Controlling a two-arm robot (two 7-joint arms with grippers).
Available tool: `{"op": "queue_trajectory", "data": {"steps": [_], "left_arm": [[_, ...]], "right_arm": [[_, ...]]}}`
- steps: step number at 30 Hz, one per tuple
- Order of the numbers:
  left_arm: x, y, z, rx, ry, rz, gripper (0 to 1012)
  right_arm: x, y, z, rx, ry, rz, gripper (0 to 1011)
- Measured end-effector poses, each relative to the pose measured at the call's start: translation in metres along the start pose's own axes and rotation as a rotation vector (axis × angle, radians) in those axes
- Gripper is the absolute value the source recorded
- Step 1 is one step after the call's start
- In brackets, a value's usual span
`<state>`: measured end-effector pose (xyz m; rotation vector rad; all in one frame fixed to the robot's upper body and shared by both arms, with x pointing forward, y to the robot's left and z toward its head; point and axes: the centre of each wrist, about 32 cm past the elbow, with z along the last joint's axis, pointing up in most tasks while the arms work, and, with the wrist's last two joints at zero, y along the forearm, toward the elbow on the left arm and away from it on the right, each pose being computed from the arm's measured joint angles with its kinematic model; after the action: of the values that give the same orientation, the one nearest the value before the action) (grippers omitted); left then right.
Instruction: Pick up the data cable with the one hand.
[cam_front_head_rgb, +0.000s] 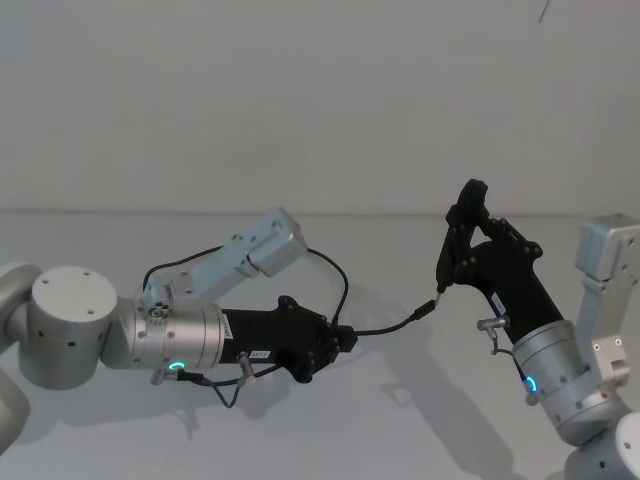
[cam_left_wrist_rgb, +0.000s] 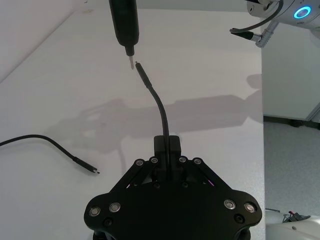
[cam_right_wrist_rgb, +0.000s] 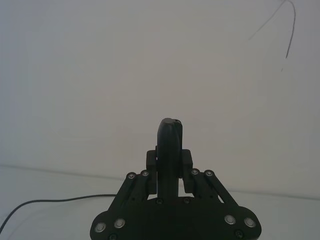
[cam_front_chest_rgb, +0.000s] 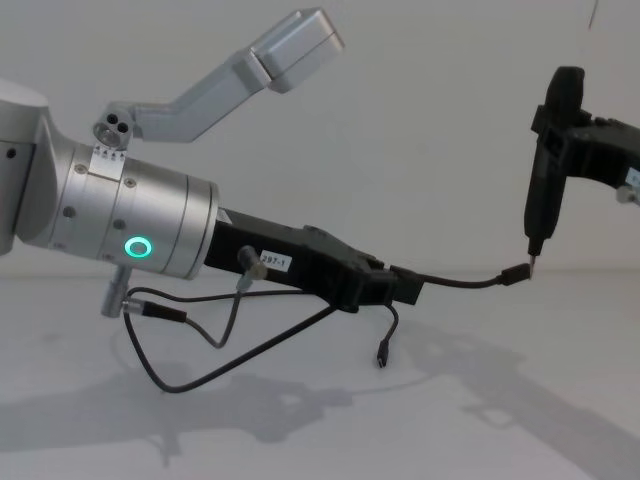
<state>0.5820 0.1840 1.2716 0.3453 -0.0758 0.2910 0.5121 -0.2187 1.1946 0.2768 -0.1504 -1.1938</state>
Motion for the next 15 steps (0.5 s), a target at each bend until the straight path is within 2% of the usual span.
{"op": "queue_trajectory", "data": {"steps": [15], "left_arm": [[0.0000,0.0000,0.0000,0.000,0.000,0.000,44]], "right_arm": [[0.0067,-0.0034,0.0013,-0.042,0.025,0.006,279]]}}
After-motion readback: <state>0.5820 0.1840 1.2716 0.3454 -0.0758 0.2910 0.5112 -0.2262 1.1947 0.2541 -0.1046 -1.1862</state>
